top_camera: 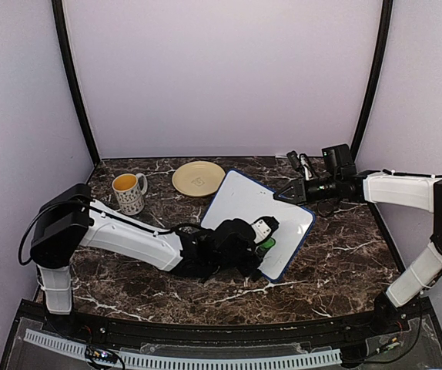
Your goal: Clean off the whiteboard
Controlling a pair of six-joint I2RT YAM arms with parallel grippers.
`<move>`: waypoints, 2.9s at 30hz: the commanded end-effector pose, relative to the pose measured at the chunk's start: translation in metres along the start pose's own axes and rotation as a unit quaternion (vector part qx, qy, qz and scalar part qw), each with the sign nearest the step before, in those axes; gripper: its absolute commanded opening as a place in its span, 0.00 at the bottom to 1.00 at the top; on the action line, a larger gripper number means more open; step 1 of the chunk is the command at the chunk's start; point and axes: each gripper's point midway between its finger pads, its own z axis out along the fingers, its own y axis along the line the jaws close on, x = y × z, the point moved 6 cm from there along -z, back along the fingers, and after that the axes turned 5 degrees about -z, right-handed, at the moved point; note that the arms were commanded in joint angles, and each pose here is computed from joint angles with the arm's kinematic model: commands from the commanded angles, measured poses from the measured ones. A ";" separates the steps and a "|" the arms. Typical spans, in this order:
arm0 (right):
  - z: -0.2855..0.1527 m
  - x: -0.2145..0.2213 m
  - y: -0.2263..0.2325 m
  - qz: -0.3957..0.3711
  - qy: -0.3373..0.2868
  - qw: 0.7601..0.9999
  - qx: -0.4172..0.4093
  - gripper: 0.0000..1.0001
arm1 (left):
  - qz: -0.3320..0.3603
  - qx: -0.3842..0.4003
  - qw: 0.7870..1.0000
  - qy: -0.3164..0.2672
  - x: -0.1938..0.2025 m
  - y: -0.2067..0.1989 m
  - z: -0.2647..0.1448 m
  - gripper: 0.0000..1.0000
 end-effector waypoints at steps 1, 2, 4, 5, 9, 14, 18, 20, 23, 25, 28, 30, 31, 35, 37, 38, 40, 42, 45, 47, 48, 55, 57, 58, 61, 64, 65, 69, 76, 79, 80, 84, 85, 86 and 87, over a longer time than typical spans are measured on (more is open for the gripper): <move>0.010 0.018 0.000 0.015 0.037 0.999 0.004 0.00 | -0.034 -0.065 0.994 0.085 0.073 0.047 0.019 0.00; 0.010 0.018 0.000 0.014 0.037 0.999 0.005 0.00 | -0.043 -0.065 0.994 0.080 0.074 0.051 0.017 0.00; 0.010 0.019 0.000 0.014 0.038 0.999 0.006 0.00 | -0.066 -0.075 0.992 0.072 0.075 0.066 0.017 0.00; 0.009 0.019 -0.001 0.015 0.038 0.999 0.006 0.00 | -0.072 -0.079 0.992 0.067 0.072 0.070 0.015 0.00; 0.009 0.019 -0.001 0.013 0.038 0.999 0.006 0.00 | -0.087 -0.103 0.989 0.063 0.073 0.089 0.014 0.00; 0.009 0.019 -0.001 0.014 0.038 0.999 0.007 0.00 | -0.100 -0.115 0.986 0.061 0.079 0.101 0.012 0.00; 0.009 0.018 -0.001 0.014 0.037 0.999 0.007 0.00 | -0.108 -0.117 0.985 0.063 0.084 0.100 0.011 0.00; 0.009 0.018 -0.001 0.014 0.037 0.999 0.007 0.00 | -0.103 -0.111 0.986 0.063 0.086 0.095 0.011 0.00; 0.010 0.019 -0.001 0.015 0.038 0.999 0.008 0.00 | -0.071 -0.090 0.992 0.049 0.082 0.077 0.014 0.00; 0.010 0.019 -0.002 0.017 0.037 0.999 0.008 0.00 | -0.053 -0.071 0.995 0.042 0.079 0.060 0.016 0.00; 0.011 0.019 -0.003 0.017 0.037 0.999 0.007 0.00 | -0.033 -0.041 0.998 0.037 0.077 0.035 0.020 0.00; 0.011 0.020 -0.003 0.019 0.038 0.999 0.007 0.00 | -0.029 -0.030 0.999 0.030 0.073 0.024 0.022 0.00; 0.011 0.020 -0.003 0.019 0.038 0.999 0.007 0.00 | -0.028 -0.026 0.999 0.028 0.072 0.020 0.022 0.00; 0.011 0.020 -0.003 0.017 0.039 0.999 0.009 0.00 | -0.034 -0.016 0.999 0.024 0.072 0.017 0.020 0.00; 0.011 0.020 -0.003 0.018 0.039 0.999 0.009 0.00 | -0.037 -0.009 0.999 0.022 0.074 0.017 0.017 0.00; 0.012 0.020 -0.003 0.018 0.040 0.999 0.008 0.00 | -0.038 -0.008 0.999 0.024 0.077 0.017 0.015 0.00; 0.012 0.020 -0.004 0.018 0.039 0.999 0.008 0.00 | -0.044 -0.010 0.999 0.023 0.080 0.023 0.013 0.00; 0.012 0.019 -0.003 0.018 0.039 0.999 0.006 0.00 | -0.059 -0.011 0.998 0.023 0.084 0.031 0.010 0.00; 0.012 0.019 -0.002 0.016 0.039 0.999 0.002 0.00 | -0.096 -0.005 0.995 0.013 0.086 0.046 0.005 0.00; 0.011 0.019 -0.001 0.015 0.038 0.999 0.000 0.00 | -0.111 -0.005 0.994 0.006 0.088 0.056 0.002 0.00; 0.011 0.019 -0.001 0.015 0.038 0.999 0.000 0.00 | -0.112 -0.008 0.994 0.009 0.091 0.060 0.002 0.00; 0.012 0.020 -0.003 0.018 0.038 0.999 0.003 0.00 | -0.077 0.026 0.997 0.004 0.085 0.044 0.005 0.00; 0.012 0.020 -0.004 0.020 0.038 0.999 0.004 0.00 | -0.062 0.031 0.998 0.002 0.081 0.033 0.007 0.00; 0.013 0.020 -0.004 0.020 0.038 0.999 0.005 0.00 | -0.056 0.037 0.998 0.001 0.081 0.026 0.006 0.00; 0.013 0.020 -0.004 0.022 0.039 0.999 0.006 0.00 | -0.044 0.048 0.998 -0.012 0.069 0.012 0.007 0.00; 0.013 0.020 -0.004 0.023 0.039 0.999 0.007 0.00 | -0.029 0.056 0.998 -0.016 0.065 -0.002 0.008 0.00; 0.013 0.020 -0.004 0.023 0.038 0.999 0.008 0.00 | -0.027 0.059 0.998 -0.019 0.062 -0.006 0.008 0.00; 0.013 0.019 -0.004 0.024 0.038 0.999 0.008 0.00 | -0.020 0.060 0.998 -0.019 0.060 -0.013 0.008 0.00; 0.012 0.019 -0.003 0.022 0.038 0.999 0.006 0.00 | -0.050 0.007 0.999 -0.012 0.061 0.015 0.008 0.00; 0.012 0.018 -0.002 0.020 0.037 0.999 0.004 0.00 | -0.069 -0.012 0.997 -0.015 0.062 0.036 0.003 0.00; 0.012 0.018 -0.002 0.020 0.036 0.999 0.004 0.00 | -0.075 -0.021 0.997 -0.015 0.063 0.046 0.003 0.00; 0.011 0.016 -0.001 0.018 0.035 0.999 0.003 0.00 | -0.097 -0.038 0.994 -0.017 0.066 0.072 -0.003 0.00; 0.011 0.017 -0.001 0.020 0.035 0.999 0.003 0.00 | -0.097 -0.041 0.994 -0.016 0.068 0.076 -0.004 0.00; 0.011 0.017 -0.001 0.019 0.035 0.999 0.003 0.00 | -0.098 -0.046 0.994 -0.015 0.069 0.080 -0.004 0.00; 0.011 0.016 -0.001 0.019 0.034 0.999 0.003 0.00 | -0.095 -0.051 0.994 -0.014 0.070 0.083 -0.005 0.00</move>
